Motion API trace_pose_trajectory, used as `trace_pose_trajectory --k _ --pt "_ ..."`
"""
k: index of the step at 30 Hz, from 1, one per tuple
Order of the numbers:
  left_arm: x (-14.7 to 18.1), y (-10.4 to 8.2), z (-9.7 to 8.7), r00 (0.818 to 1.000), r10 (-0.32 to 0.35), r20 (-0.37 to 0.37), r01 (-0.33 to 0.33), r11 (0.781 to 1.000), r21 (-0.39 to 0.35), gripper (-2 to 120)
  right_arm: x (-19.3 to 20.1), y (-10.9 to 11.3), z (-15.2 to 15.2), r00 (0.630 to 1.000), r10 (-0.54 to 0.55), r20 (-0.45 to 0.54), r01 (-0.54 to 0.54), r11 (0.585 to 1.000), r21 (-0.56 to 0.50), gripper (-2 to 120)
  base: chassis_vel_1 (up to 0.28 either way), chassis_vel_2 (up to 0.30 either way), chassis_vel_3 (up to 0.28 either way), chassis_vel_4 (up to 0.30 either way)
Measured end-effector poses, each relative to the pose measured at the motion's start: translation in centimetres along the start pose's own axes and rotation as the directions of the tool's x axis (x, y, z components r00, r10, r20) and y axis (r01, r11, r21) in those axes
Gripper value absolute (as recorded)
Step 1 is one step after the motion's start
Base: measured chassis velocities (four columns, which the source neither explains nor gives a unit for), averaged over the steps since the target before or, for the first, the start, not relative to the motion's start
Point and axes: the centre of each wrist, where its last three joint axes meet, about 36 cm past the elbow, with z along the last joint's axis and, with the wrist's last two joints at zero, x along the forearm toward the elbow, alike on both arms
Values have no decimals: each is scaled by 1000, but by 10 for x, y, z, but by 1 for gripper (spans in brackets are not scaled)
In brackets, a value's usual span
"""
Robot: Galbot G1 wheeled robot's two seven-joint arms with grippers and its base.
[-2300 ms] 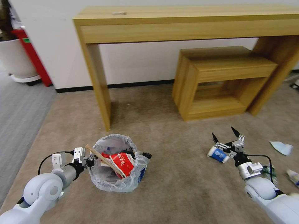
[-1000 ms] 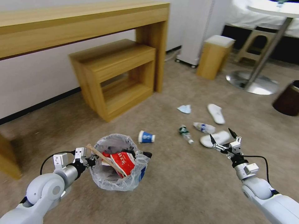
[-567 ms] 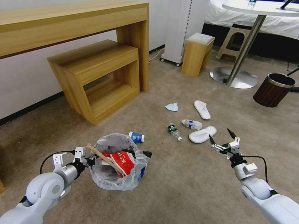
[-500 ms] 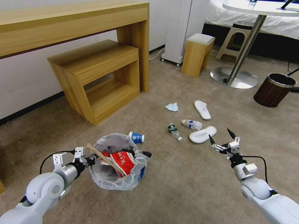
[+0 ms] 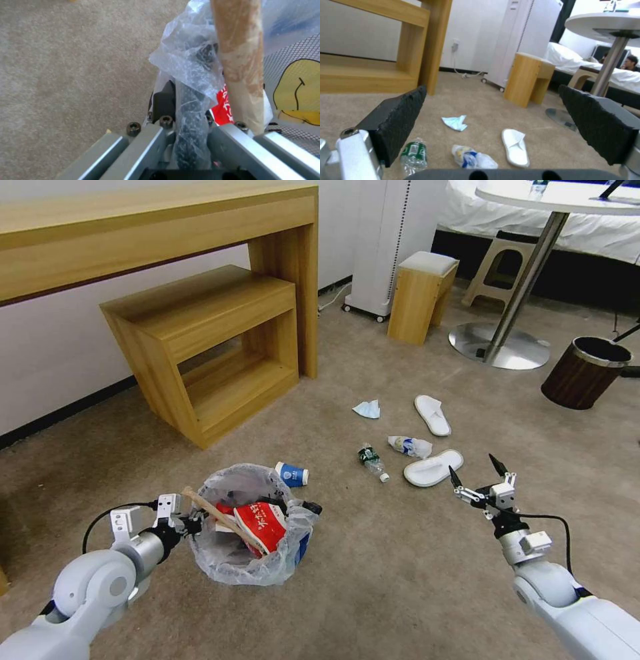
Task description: Pick up the trash bin and place the garbage on the floor into it.
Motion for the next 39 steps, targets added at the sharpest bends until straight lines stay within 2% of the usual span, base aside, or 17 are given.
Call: trace_pose_trajectory --k 16,20,29,39 --pt "21 20 -16 995 -94 36 93 995 21 0 18 -16 5 999 38 -10 -38 999 34 100 0 0 0 0" --pt "31 30 -19 990 -131 55 129 991 35 0 19 -19 6 999 49 -11 -48 998 35 100 0 0 0 0" --pt "35 36 -20 986 -147 84 141 987 71 0 35 -27 6 996 90 -22 -89 995 36 100 0 0 0 0" --pt "33 38 -15 985 -151 83 144 986 88 0 51 -29 10 993 113 -39 -112 993 45 100 0 0 0 0"
